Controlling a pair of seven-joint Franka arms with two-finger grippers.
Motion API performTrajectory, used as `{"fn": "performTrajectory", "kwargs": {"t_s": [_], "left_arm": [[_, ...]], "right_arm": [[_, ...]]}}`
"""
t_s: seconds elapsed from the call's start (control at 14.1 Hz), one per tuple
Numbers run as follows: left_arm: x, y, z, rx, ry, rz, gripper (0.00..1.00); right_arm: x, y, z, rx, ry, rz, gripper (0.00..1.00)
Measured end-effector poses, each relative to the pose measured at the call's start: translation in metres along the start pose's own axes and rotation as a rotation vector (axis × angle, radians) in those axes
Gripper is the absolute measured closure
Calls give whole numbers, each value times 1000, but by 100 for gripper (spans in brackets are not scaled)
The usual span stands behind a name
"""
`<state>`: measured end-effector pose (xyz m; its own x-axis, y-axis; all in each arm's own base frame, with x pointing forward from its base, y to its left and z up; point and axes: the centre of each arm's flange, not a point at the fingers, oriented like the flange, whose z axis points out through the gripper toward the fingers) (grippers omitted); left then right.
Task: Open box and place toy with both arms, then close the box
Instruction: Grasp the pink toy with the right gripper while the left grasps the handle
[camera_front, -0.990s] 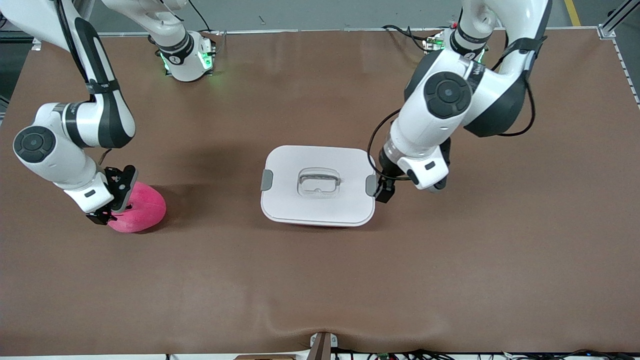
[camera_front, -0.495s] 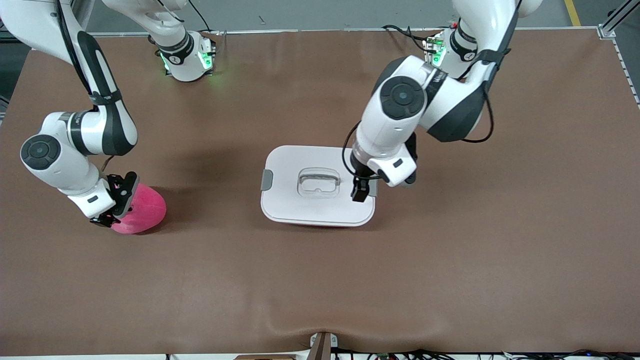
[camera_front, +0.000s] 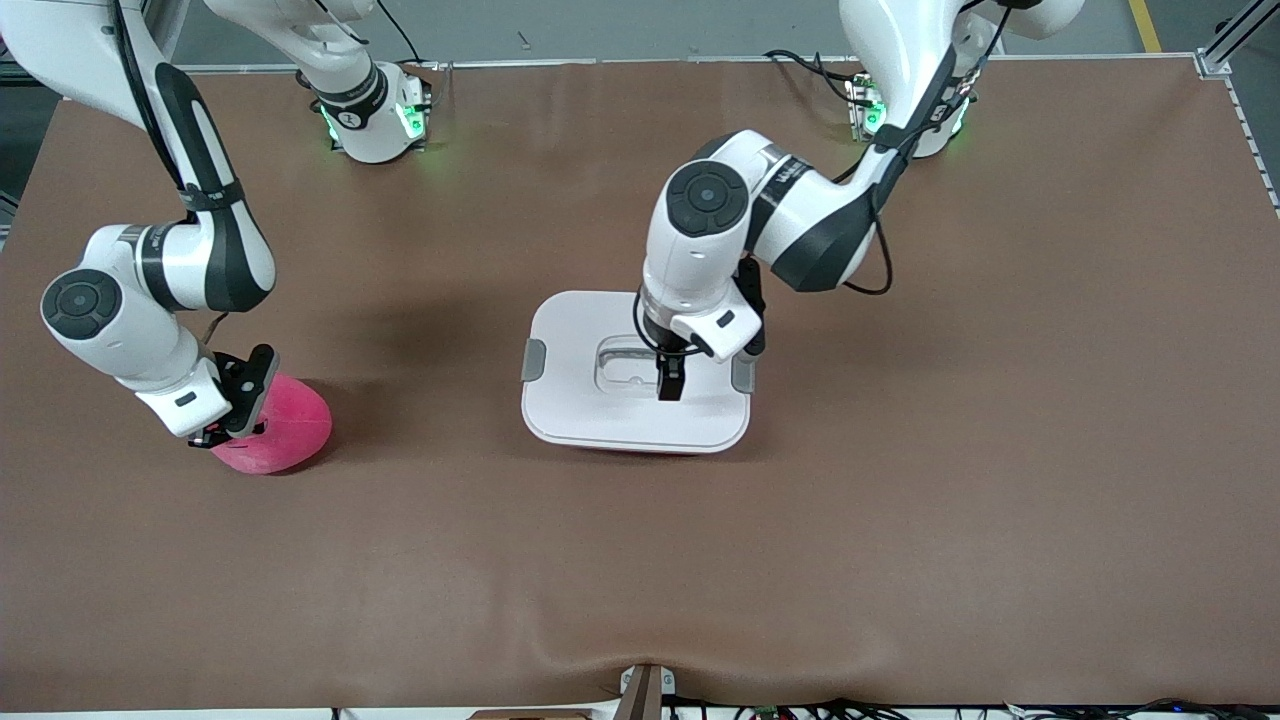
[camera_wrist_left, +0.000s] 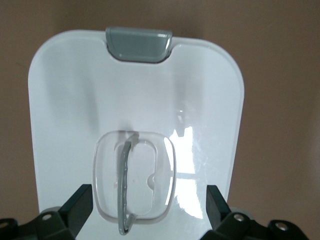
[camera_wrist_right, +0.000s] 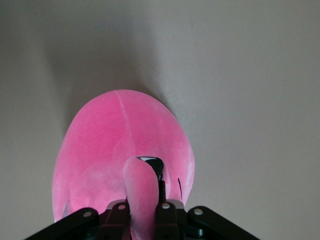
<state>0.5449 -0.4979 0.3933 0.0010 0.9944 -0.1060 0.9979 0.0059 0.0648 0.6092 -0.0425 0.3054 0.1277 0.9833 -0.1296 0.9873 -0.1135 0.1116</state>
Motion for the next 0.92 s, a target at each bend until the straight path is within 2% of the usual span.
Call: {"fn": "performTrajectory", "kwargs": {"t_s": [0.28, 0.49, 0.71, 0.92], "left_arm": [[-19, -14, 19, -10, 13, -44, 0], [-28, -23, 29, -6, 24, -52, 0], [-32, -27, 32, -14, 44, -32, 0], [-36, -39, 40, -5, 92, 0, 0]], "right_arm": [[-3, 6, -9, -9, -2, 7, 88], [-14, 24, -42, 32, -17, 38, 88], [-30, 43, -90, 43, 4, 106, 88], [-40, 51, -113, 54, 18, 180, 88]]}}
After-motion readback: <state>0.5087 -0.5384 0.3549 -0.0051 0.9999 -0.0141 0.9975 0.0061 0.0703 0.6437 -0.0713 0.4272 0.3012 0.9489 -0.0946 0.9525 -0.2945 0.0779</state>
